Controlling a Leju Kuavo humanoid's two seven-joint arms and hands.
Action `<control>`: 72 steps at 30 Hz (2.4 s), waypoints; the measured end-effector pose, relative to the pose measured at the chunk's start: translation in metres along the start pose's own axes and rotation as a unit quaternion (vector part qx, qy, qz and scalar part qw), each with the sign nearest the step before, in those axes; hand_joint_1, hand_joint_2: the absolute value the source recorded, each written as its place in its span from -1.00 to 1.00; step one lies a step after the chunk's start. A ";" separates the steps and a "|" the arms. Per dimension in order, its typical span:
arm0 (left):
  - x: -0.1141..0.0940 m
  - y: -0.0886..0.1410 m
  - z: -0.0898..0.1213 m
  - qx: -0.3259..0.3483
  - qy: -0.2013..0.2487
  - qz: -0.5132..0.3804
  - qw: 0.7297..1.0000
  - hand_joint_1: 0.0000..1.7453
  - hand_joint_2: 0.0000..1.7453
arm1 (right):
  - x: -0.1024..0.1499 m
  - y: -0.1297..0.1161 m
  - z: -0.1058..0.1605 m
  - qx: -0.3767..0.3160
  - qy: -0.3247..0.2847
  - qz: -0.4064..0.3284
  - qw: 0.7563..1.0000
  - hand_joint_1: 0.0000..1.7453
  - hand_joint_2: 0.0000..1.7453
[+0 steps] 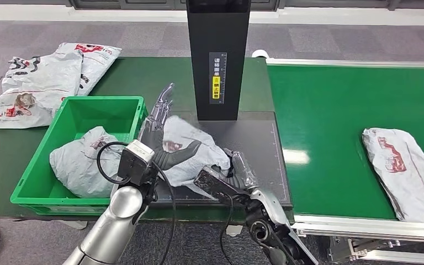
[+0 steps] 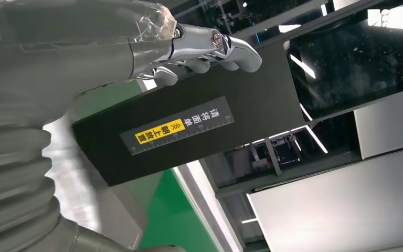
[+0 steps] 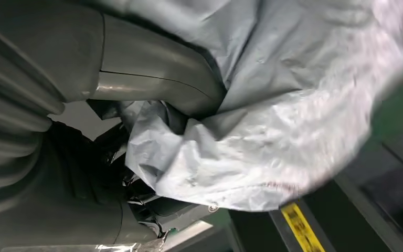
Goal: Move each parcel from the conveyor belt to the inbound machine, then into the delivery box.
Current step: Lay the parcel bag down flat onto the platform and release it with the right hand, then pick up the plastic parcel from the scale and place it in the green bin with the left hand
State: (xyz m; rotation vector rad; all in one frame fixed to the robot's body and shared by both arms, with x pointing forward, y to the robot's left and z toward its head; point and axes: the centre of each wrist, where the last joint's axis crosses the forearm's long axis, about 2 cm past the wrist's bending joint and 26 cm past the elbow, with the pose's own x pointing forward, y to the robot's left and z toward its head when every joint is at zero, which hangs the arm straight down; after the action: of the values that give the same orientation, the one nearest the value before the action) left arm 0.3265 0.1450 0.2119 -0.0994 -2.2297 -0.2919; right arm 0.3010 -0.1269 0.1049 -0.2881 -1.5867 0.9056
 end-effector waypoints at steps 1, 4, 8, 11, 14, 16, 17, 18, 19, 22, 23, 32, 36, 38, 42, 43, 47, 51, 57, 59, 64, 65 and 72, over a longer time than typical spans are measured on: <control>0.000 0.001 0.000 0.000 0.001 -0.001 1.000 -1.00 1.00 | -0.002 0.002 0.002 0.004 0.007 0.005 1.000 -0.90 1.00; 0.001 0.002 0.002 0.001 0.002 -0.004 1.000 -1.00 1.00 | -0.007 0.004 0.005 0.007 0.025 0.021 0.999 -1.00 1.00; 0.002 0.003 0.004 0.001 0.003 -0.007 1.000 -1.00 1.00 | -0.011 0.002 0.007 -0.001 0.032 0.031 0.999 -1.00 1.00; 0.002 0.003 0.005 0.001 0.003 -0.007 1.000 -1.00 1.00 | -0.013 0.002 0.007 -0.002 0.034 0.034 0.999 -1.00 1.00; 0.003 0.004 0.005 0.001 0.003 -0.008 1.000 -1.00 1.00 | -0.014 0.001 0.008 -0.005 0.035 0.036 0.999 -1.00 1.00; 0.003 0.004 0.005 0.000 0.004 -0.010 1.000 -1.00 1.00 | -0.015 0.000 0.009 -0.026 0.039 0.037 0.998 -1.00 1.00; 0.003 0.004 0.005 0.000 0.005 -0.011 1.000 -1.00 1.00 | -0.016 -0.002 0.010 -0.044 0.041 0.037 0.998 -1.00 1.00; 0.003 0.004 0.006 -0.001 0.005 -0.013 1.000 -1.00 1.00 | -0.016 -0.005 0.011 -0.065 0.042 0.035 0.996 -1.00 1.00; 0.004 0.004 0.006 -0.001 0.006 -0.015 1.000 -1.00 1.00 | -0.017 -0.008 0.012 -0.084 0.042 0.032 0.995 -1.00 1.00; 0.004 0.004 0.007 -0.001 0.007 -0.017 1.000 -1.00 1.00 | -0.018 -0.018 0.016 -0.136 0.033 0.024 0.990 -1.00 1.00; 0.004 0.004 0.007 -0.002 0.008 -0.017 1.000 -1.00 1.00 | -0.018 -0.022 0.017 -0.157 0.024 0.019 0.987 -1.00 1.00; -0.001 0.003 0.010 -0.002 0.017 -0.071 0.997 -1.00 1.00 | -0.010 -0.069 0.039 -0.420 -0.164 -0.011 0.892 -1.00 1.00; -0.016 0.003 0.013 -0.018 0.048 -0.153 0.987 -1.00 1.00 | 0.001 -0.097 0.052 -0.519 -0.221 -0.023 0.826 -1.00 1.00; -0.025 0.002 0.014 -0.038 0.067 -0.184 0.980 -1.00 1.00 | 0.006 -0.109 0.057 -0.552 -0.227 -0.024 0.802 -1.00 1.00; -0.042 -0.002 0.016 -0.098 0.107 -0.224 0.964 -1.00 1.00 | 0.018 -0.123 0.061 -0.587 -0.230 -0.030 0.776 -1.00 1.00; -0.046 -0.003 0.016 -0.114 0.115 -0.234 0.959 -1.00 1.00 | 0.021 -0.125 0.062 -0.592 -0.229 -0.032 0.772 -1.00 1.00; -0.063 -0.012 0.019 -0.181 0.138 -0.280 0.933 -1.00 1.00 | 0.028 -0.130 0.060 -0.601 -0.229 -0.038 0.765 -1.00 1.00; -0.073 -0.019 0.024 -0.208 0.153 -0.291 0.921 -1.00 1.00 | 0.033 -0.133 0.059 -0.605 -0.231 -0.040 0.761 -1.00 1.00; -0.082 -0.024 0.026 -0.234 0.165 -0.305 0.908 -1.00 1.00 | 0.035 -0.136 0.057 -0.608 -0.232 -0.042 0.759 -1.00 1.00; -0.086 -0.026 0.027 -0.251 0.173 -0.308 0.901 -1.00 1.00 | 0.037 -0.138 0.055 -0.609 -0.232 -0.045 0.757 -1.00 1.00; -0.096 -0.033 0.030 -0.289 0.195 -0.323 0.880 -1.00 1.00 | 0.042 -0.145 0.050 -0.613 -0.236 -0.047 0.753 -1.00 1.00; -0.097 -0.033 0.030 -0.294 0.200 -0.327 0.876 -1.00 1.00 | 0.043 -0.146 0.050 -0.613 -0.237 -0.048 0.752 -1.00 1.00; -0.105 -0.035 0.026 -0.322 0.224 -0.379 0.838 1.00 1.00 | 0.045 -0.149 0.045 -0.614 -0.240 -0.053 0.750 -1.00 1.00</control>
State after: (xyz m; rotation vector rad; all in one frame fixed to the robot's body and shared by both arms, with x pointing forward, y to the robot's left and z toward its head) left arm 0.3660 0.1208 0.1085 0.4666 -1.5214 -1.3468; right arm 0.2936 -0.2139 0.2409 -0.9145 -2.4880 -0.3552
